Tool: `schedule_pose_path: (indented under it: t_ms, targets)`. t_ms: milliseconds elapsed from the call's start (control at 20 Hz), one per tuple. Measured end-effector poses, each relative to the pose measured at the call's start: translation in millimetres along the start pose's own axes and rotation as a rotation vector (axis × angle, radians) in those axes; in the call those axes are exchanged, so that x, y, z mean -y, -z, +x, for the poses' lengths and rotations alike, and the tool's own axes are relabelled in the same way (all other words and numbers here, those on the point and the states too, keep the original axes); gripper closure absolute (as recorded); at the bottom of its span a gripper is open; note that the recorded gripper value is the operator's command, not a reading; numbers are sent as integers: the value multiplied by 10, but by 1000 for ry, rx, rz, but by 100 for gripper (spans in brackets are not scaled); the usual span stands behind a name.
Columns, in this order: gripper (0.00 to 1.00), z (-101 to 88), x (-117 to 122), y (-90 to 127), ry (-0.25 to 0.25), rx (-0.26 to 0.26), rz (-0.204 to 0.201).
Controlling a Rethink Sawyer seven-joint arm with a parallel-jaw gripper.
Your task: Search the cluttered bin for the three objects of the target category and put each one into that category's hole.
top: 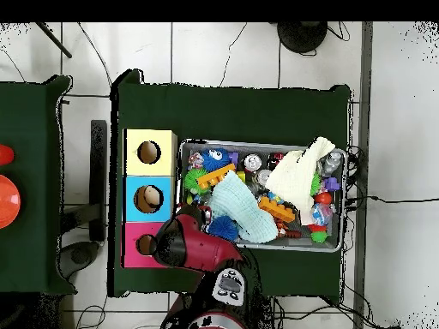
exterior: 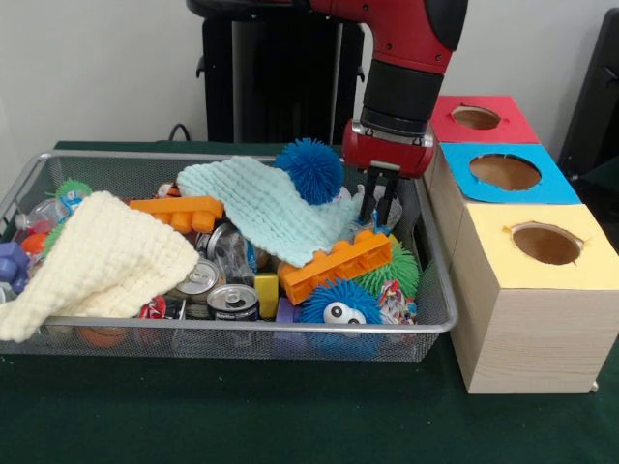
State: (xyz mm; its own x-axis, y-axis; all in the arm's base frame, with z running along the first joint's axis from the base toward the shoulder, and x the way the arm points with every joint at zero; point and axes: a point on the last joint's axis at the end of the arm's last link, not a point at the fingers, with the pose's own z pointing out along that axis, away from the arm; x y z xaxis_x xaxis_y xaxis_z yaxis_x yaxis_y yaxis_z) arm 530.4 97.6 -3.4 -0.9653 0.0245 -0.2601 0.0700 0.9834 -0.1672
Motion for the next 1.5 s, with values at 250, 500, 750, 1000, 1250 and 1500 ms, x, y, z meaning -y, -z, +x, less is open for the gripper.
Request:
schedule_pose_path:
  t_ms: [250,500,750,1000,1250,1500]
  targets:
    - [100,13,-37,33,11,5,11]
    - [100,7,-79,100,25,6,14]
    - [100,-32,-65,198,19,-19,7]
    - [100,-92,-32,383,7,-69,-7]
    - [100,-171,26,554,-5,-87,-12]
    - [100,-284,60,822,-15,-99,-22]
